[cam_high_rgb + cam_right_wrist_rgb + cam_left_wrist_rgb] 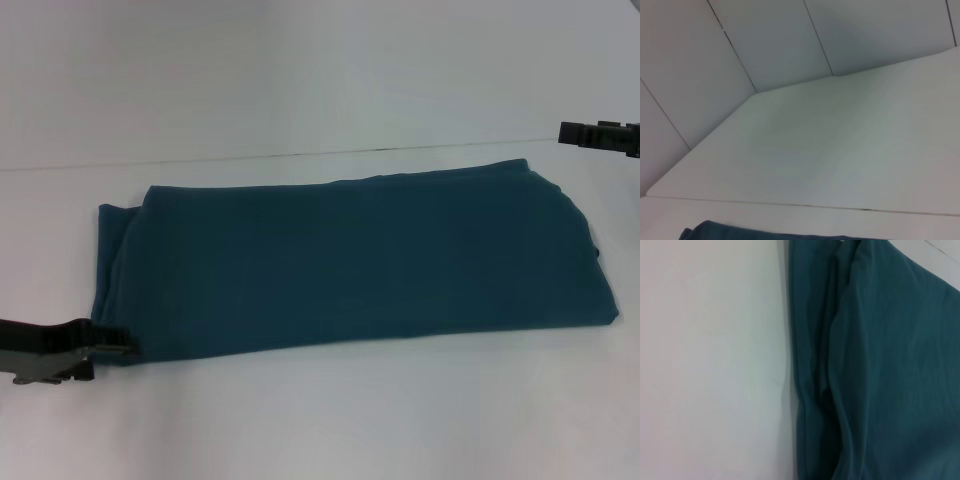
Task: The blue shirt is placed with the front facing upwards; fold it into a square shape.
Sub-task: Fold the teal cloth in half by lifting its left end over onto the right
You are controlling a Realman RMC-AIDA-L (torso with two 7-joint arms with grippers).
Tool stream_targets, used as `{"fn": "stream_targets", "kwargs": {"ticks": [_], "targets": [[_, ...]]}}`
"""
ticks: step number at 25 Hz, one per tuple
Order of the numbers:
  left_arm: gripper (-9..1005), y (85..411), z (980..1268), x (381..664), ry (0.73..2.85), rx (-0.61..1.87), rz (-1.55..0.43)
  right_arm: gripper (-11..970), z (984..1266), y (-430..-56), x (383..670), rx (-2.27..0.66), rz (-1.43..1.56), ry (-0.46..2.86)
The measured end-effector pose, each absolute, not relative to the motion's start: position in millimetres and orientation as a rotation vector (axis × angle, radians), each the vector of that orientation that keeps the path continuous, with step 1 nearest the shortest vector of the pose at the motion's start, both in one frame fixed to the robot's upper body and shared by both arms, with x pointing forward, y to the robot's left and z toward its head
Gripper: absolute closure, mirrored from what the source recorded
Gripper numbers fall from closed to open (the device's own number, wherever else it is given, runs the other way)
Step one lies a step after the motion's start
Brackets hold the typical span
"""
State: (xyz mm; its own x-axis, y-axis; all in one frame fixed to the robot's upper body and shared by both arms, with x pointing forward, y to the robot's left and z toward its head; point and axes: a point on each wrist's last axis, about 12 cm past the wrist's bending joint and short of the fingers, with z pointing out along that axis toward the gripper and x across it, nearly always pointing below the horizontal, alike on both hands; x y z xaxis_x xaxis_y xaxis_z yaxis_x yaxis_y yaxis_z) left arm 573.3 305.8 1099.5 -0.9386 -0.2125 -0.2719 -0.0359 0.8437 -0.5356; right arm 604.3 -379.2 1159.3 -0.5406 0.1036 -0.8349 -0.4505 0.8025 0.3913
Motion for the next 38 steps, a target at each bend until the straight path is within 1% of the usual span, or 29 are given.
{"fn": "stream_targets", "kwargs": {"ticks": [20,27,38], "targets": [[251,298.8,1096.7,584.2,2.682,-0.187,-0.759,60,1160.2,-379.1,605.0,-0.257,0.725,2.022],[254,288.4,1097.0,593.1,2.673,-0.147,-0.756,59,1160.5,-379.2,605.4,-0.258,0.722,2.019],[259,276.6,1107.4,604.2,2.638,-0.081,-0.756,60,1160.4,-379.8,605.3,-0.259,0.717,2.018]]}}
